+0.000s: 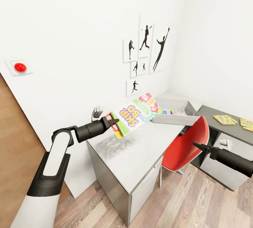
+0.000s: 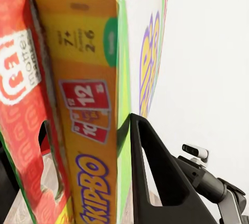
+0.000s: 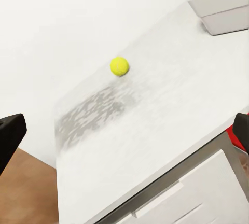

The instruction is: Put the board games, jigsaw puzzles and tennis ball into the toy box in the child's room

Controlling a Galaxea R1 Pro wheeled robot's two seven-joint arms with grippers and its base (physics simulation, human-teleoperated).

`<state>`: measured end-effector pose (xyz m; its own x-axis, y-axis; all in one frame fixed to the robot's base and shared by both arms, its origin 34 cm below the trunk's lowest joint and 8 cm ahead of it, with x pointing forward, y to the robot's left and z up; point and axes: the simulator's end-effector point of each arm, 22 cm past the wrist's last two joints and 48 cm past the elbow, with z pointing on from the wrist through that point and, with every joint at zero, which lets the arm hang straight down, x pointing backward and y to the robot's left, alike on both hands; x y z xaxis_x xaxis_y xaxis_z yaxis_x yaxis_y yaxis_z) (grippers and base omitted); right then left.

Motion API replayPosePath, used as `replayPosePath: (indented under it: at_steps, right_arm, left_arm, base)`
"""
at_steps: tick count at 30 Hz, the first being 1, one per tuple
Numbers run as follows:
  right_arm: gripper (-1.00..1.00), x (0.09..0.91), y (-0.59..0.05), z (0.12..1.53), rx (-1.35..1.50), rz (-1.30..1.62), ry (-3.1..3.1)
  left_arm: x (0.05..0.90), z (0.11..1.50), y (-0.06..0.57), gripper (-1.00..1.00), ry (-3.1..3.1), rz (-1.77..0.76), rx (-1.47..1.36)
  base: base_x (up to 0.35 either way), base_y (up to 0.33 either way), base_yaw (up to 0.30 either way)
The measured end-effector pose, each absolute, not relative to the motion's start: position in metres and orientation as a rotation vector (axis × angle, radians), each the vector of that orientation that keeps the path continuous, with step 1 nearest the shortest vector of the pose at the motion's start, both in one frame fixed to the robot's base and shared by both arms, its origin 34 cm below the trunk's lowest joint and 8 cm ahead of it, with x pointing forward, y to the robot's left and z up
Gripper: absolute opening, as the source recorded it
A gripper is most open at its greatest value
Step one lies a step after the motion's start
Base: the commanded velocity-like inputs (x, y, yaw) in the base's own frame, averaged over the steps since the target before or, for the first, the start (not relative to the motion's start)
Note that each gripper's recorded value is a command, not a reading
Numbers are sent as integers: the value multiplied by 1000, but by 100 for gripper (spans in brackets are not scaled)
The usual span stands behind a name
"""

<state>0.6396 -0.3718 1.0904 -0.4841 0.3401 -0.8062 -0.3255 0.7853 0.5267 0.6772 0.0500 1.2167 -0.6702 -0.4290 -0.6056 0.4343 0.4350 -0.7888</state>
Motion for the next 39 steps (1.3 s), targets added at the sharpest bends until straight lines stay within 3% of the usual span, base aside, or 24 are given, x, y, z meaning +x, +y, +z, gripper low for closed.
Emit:
replayPosePath:
  at_steps: [39]
  right_arm:
    - [100, 638, -363, 1092, -26, 783, 1925]
  left_arm:
    - [680, 1205, 70, -100, 1876, -1328, -49]
  base:
    - [0, 0, 0]
